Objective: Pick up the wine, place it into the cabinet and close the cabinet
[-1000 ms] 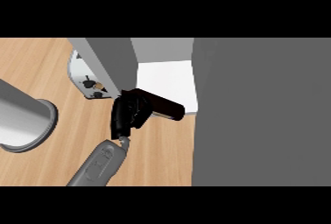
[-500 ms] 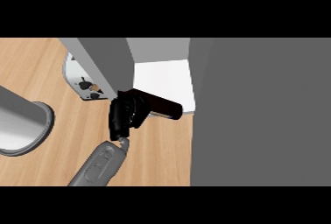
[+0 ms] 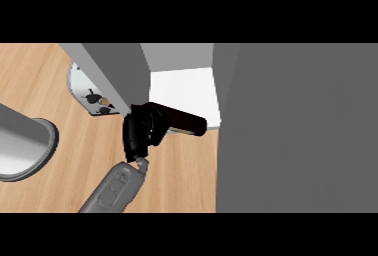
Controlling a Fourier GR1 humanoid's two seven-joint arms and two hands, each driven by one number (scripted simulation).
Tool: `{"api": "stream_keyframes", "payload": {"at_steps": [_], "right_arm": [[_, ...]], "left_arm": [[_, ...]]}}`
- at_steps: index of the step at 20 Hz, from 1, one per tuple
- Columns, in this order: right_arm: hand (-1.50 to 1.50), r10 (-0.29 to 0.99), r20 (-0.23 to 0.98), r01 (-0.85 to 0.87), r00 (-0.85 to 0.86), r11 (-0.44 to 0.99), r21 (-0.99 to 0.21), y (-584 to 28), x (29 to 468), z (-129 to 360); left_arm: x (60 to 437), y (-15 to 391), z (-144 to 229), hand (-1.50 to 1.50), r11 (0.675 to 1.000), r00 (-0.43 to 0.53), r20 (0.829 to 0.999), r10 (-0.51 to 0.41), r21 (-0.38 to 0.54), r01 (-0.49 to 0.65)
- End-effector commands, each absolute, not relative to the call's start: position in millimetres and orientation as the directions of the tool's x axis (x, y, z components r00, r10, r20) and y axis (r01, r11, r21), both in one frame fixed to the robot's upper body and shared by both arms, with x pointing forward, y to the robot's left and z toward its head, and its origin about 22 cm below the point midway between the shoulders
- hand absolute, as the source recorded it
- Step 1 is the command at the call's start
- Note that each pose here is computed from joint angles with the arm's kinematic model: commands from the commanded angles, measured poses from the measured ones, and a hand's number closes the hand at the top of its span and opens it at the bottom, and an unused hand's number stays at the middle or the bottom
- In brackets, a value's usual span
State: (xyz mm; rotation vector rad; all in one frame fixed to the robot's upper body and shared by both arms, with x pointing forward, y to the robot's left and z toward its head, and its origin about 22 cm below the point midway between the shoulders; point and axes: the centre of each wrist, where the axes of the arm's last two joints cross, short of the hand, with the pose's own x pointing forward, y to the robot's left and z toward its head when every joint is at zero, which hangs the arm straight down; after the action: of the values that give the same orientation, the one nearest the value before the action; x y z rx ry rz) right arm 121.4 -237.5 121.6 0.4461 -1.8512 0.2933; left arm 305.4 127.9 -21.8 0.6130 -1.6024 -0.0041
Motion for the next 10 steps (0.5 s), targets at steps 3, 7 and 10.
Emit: {"api": "stream_keyframes", "payload": {"at_steps": [3, 7, 10], "right_arm": [[-1.5, -0.206, 0.937, -0.476, -0.283, 0.878, 0.049, -236.0, 116.0, 129.9], [-1.5, -0.197, 0.935, -0.485, -0.296, 0.874, 0.031, -235.9, 118.8, 131.8], [-1.5, -0.212, 0.93, -0.48, -0.301, 0.876, 0.044, -237.8, 116.8, 131.2]], "left_arm": [[353.4, 131.0, -4.6, 1.5, 0.79, -0.033, 0.822, -0.568, 0.534, -0.301], [355.4, 116.3, 4.6, 1.5, 0.765, -0.071, 0.788, -0.612, 0.567, -0.305], [352.7, 108.3, 2.4, 1.5, 0.771, -0.049, 0.797, -0.602, 0.564, -0.296]]}}
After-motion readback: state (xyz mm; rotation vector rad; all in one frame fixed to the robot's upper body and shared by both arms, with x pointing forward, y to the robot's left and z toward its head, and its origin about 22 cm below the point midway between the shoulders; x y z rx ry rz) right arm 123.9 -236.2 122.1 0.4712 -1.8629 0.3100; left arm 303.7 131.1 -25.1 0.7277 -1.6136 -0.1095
